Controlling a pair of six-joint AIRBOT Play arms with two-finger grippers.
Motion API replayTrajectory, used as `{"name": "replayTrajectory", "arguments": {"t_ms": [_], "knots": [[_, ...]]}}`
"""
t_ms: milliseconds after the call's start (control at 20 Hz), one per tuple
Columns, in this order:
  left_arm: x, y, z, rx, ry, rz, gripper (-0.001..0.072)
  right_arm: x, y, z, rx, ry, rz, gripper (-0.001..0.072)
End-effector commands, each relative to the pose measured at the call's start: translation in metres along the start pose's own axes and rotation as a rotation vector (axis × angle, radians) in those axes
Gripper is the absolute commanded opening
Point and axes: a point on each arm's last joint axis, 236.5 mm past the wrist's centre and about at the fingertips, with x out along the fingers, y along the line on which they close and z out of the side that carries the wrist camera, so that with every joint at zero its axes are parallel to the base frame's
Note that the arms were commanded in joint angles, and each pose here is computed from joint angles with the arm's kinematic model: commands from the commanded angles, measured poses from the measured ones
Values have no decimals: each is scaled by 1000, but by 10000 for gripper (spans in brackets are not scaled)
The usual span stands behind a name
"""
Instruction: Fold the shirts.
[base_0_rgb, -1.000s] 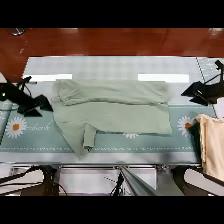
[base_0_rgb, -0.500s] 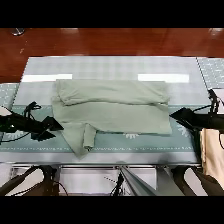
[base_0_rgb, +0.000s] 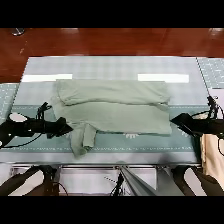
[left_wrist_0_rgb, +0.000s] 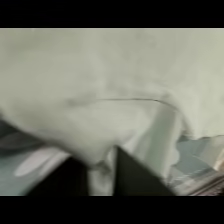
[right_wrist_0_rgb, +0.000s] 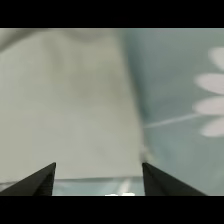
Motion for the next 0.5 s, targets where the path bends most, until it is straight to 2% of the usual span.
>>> {"name": "replayTrajectory", "arguments": {"t_ms": [0, 200, 450], "knots": [[2, -12, -7, 33, 24, -36, 24, -6, -52, -24, 42, 95, -220, 626], [0, -13, -8, 40, 29, -44, 23, 1, -45, -57, 61, 212, -172, 626], [0, -13, -8, 40, 29, -44, 24, 7, -35, -36, 64, 132, -127, 626]]}}
